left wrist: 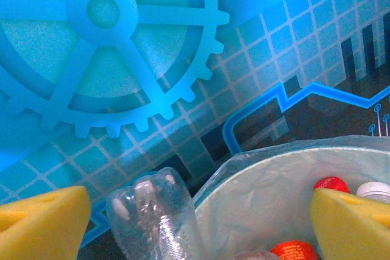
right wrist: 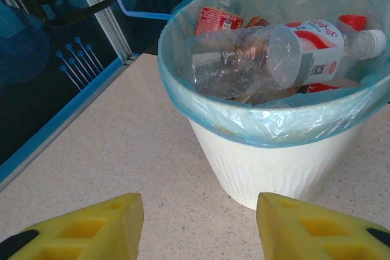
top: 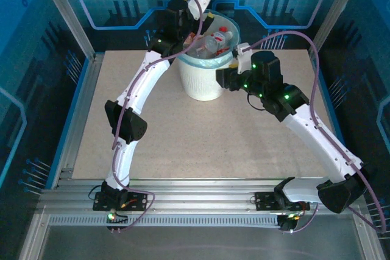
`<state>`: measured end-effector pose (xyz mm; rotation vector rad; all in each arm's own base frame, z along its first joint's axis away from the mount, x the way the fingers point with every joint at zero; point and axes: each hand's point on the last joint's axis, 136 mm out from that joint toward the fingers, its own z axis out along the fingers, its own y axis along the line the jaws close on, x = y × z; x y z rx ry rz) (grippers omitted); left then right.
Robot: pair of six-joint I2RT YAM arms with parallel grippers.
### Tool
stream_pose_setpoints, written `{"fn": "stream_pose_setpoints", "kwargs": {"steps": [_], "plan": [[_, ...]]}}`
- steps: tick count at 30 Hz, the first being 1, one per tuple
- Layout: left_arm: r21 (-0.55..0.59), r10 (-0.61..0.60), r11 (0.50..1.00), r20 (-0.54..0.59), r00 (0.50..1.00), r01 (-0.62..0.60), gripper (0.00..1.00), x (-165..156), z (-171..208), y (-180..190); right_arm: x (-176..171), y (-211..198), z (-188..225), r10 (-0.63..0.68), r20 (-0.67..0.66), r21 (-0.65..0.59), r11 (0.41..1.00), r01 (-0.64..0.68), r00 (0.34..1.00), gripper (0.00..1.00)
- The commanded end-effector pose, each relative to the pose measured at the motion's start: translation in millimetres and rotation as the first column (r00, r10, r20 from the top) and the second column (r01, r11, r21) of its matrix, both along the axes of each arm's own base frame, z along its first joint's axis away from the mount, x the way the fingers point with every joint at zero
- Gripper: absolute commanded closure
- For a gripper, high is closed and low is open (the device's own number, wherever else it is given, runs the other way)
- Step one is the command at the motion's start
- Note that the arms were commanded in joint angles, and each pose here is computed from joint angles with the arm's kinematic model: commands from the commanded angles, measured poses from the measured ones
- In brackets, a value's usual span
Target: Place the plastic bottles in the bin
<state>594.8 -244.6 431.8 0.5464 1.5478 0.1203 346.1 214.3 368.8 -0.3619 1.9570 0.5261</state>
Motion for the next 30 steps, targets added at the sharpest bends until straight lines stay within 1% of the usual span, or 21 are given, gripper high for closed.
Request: {"fn": "stream_pose_setpoints", "kwargs": {"steps": [1, 4, 7, 10, 13, 16, 17, 20, 22, 24, 25, 30], "plan": [[-0.061, 0.027, 0.998, 0.064, 0.998, -0.023, 0.10, -18, 40, 9, -1, -14, 26, -0.039, 0.055, 0.012, 0.999, 0.038, 0.998, 0.47], [-0.088, 0.094, 0.992, 0.036, 0.995, -0.090, 0.17, -15, 36, 22, -1, -16, 26, -0.045, 0.051, 0.014, 0.999, 0.045, 0.998, 0.47], [-0.164, 0.180, 0.970, -0.025, 0.983, -0.182, 0.20, -8, 28, 45, -2, -17, 24, -0.050, 0.044, 0.015, 0.999, 0.049, 0.998, 0.47], [-0.331, 0.230, 0.907, -0.128, 0.965, -0.260, 0.20, -1, 20, 78, -2, -16, 21, -0.047, 0.030, 0.018, 0.999, 0.047, 0.998, 0.47], [-0.487, 0.220, 0.814, -0.246, 0.944, -0.317, 0.20, -1, 8, 102, -1, -14, 19, -0.046, 0.019, 0.017, 0.999, 0.045, 0.999, 0.47], [-0.592, 0.147, 0.745, -0.302, 0.942, -0.306, 0.21, -2, 4, 112, 2, -11, 18, -0.040, 0.002, 0.013, 0.999, 0.040, 0.999, 0.46], [-0.626, 0.131, 0.716, -0.315, 0.940, -0.310, 0.23, -1, 3, 118, 3, -9, 17, -0.035, -0.004, 0.013, 0.999, 0.035, 0.999, 0.46], [-0.696, 0.095, 0.632, -0.366, 0.926, -0.340, 0.26, 12, -10, 134, 5, -5, 16, -0.024, -0.017, 0.029, 0.999, 0.024, 1.000, 0.46], [-0.748, 0.023, 0.578, -0.385, 0.923, -0.326, 0.27, 23, -19, 136, 5, -3, 13, -0.020, -0.027, 0.039, 0.999, 0.021, 0.999, 0.46], [-0.805, -0.074, 0.520, -0.376, 0.924, -0.286, 0.27, 36, -24, 129, 4, -2, 10, -0.018, -0.038, 0.043, 0.999, 0.019, 0.999, 0.46], [-0.819, -0.098, 0.504, -0.370, 0.924, -0.275, 0.27, 41, -27, 127, 4, -2, 9, -0.019, -0.044, 0.043, 0.999, 0.021, 0.999, 0.46], [-0.857, -0.162, 0.457, -0.343, 0.925, -0.237, 0.27, 60, -39, 114, 2, -4, 2, -0.025, -0.058, 0.038, 0.999, 0.027, 0.998, 0.46]]}}
